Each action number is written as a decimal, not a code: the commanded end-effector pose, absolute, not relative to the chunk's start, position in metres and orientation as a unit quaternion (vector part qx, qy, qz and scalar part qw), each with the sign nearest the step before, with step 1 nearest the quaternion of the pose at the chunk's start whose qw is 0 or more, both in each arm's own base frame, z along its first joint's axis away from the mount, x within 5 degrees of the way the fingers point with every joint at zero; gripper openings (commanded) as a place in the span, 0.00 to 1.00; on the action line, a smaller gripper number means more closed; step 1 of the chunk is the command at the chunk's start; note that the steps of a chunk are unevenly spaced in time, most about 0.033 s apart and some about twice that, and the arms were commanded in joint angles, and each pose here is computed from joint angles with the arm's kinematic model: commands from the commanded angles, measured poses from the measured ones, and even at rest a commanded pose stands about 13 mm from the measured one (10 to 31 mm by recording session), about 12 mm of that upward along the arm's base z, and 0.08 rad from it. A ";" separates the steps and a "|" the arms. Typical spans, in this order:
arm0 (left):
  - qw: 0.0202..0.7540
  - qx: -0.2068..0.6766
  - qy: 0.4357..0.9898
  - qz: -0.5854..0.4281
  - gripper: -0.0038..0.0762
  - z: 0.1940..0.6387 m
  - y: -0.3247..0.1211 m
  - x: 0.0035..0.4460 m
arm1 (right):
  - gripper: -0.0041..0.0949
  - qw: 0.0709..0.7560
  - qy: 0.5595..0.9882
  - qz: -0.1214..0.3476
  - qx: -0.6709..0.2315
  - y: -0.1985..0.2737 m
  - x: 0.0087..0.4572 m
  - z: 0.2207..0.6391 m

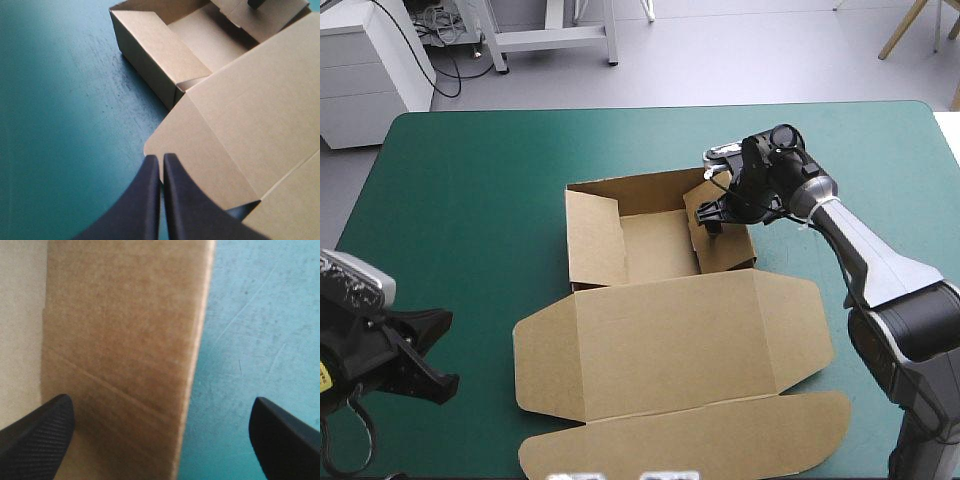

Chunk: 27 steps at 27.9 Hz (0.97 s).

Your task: Fold the box

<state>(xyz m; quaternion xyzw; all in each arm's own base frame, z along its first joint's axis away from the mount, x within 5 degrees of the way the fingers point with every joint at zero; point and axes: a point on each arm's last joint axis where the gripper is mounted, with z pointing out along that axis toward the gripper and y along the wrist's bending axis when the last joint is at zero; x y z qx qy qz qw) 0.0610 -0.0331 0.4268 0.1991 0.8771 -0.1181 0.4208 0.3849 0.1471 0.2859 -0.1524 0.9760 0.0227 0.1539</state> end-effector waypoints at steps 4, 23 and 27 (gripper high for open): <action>0.433 0.203 0.867 -0.142 0.05 0.409 -0.029 0.045 | 0.92 0.182 0.969 0.041 -0.162 0.148 0.387 0.298; 0.424 0.203 0.872 -0.140 0.05 0.395 -0.027 0.041 | 0.02 0.172 0.971 0.038 -0.159 0.142 0.387 0.310; 0.418 0.203 0.874 -0.138 0.05 0.394 -0.027 0.040 | 0.02 0.231 0.963 0.034 -0.134 0.110 0.396 0.347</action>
